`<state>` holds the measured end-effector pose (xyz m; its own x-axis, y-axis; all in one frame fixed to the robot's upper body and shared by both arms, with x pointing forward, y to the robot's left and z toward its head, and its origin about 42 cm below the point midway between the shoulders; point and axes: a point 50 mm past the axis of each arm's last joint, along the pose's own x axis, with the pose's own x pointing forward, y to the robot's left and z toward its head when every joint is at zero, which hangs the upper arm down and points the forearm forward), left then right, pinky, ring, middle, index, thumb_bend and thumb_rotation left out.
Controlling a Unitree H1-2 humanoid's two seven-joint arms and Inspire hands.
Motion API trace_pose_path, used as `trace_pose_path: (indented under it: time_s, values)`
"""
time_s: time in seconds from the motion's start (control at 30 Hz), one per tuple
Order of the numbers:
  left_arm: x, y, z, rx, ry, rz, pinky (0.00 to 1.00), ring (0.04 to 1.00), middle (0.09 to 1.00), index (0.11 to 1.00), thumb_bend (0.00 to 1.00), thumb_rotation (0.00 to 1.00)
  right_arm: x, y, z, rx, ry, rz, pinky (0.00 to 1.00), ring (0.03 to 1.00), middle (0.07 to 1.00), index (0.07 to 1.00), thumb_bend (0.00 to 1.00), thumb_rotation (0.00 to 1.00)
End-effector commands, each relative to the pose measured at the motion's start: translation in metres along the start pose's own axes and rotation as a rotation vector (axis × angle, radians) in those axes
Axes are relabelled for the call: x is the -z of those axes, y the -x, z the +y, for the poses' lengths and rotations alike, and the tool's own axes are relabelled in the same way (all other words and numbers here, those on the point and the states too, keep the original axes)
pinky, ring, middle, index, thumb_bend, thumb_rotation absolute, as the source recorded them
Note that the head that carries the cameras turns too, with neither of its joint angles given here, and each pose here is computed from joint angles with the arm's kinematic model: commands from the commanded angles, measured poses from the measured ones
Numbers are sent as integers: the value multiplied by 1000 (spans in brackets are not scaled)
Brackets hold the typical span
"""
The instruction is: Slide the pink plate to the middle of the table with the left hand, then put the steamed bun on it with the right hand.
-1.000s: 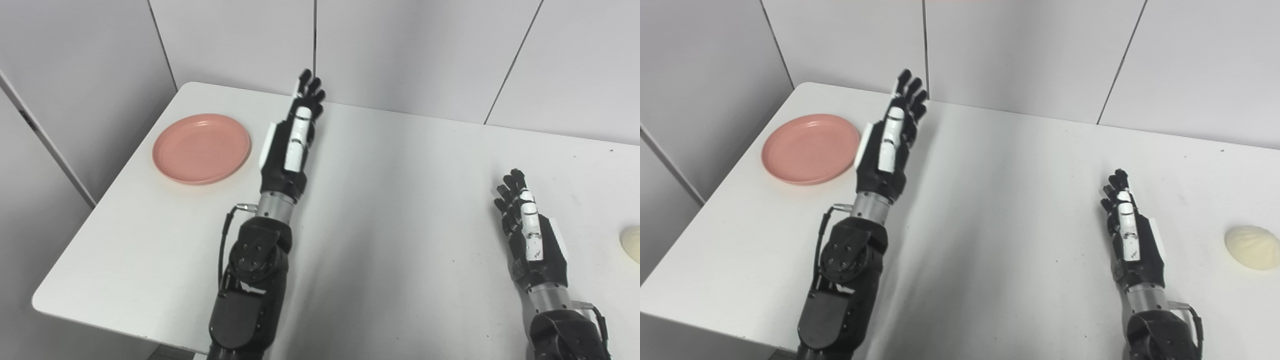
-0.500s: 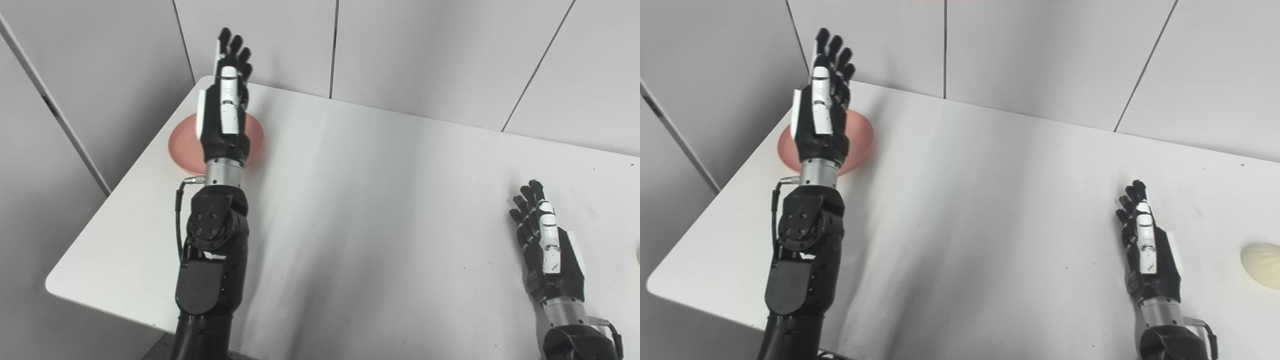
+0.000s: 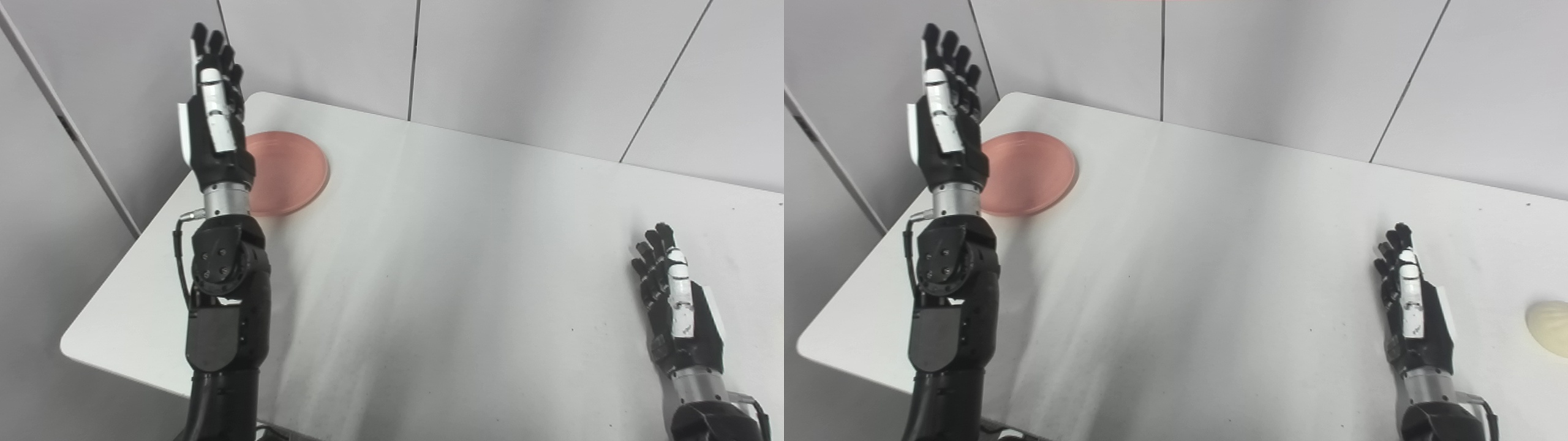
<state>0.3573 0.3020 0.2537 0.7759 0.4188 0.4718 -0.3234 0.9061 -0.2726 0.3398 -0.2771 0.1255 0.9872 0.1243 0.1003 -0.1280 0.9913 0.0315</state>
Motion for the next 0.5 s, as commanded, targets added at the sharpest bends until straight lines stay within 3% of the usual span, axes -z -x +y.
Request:
trace_pose_path:
  time_s: [0.0,0.47]
  values:
    - [-14,-15,5,-15,10,-94,1000,1000,1000,1000,446,1000,17,14,-5,15,-20,71,1000,1000,1000,1000,102,1000]
    - [2,-24,51,-100,-13,-68,1000,1000,1000,1000,462,1000,15,14,-4,18,-24,70,1000,1000,1000,1000,101,1000]
